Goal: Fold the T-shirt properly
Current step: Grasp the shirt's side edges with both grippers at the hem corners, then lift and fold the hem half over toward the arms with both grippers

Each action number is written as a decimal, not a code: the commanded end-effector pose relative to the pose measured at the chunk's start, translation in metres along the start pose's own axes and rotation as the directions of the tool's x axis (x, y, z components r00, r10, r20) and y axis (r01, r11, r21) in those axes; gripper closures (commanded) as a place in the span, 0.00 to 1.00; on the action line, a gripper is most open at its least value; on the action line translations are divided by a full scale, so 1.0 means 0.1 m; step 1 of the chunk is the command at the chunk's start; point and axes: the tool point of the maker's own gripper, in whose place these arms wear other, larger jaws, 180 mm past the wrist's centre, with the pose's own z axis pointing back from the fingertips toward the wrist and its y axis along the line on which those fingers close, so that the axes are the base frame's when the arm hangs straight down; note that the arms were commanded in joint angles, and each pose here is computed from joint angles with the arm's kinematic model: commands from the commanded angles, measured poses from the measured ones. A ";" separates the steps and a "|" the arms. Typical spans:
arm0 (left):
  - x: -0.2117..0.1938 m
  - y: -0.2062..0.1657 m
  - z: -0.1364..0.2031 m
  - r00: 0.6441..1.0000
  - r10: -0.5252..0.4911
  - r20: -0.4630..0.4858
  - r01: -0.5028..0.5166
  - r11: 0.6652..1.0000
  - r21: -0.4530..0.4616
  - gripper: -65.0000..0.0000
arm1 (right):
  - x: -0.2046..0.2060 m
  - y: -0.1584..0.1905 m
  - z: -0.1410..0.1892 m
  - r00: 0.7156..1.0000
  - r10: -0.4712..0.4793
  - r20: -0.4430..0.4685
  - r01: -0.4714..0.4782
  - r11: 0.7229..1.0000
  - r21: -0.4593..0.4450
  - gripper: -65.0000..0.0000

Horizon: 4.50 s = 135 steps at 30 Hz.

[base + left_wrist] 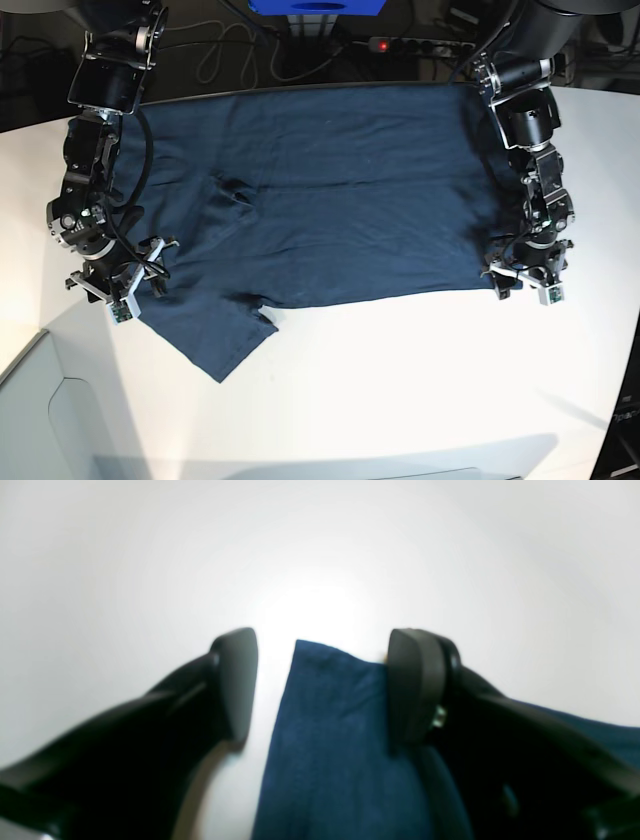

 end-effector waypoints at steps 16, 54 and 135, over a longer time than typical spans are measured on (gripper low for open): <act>0.12 0.04 0.00 1.000 0.000 0.018 0.000 1.000 0.004 1.00 | 0.46 -0.24 -0.43 0.995 -0.086 0.043 0.084 0.995 0.046 0.47; -0.21 0.11 0.09 0.999 -0.016 -0.039 0.017 1.000 0.014 1.00 | -0.21 -0.38 -1.08 0.973 -0.230 0.034 0.230 0.973 0.011 0.48; -0.39 0.08 1.59 0.996 0.052 0.066 -0.051 0.998 -0.023 1.00 | -0.72 0.05 0.71 0.992 -0.017 0.123 0.021 0.999 -0.027 0.97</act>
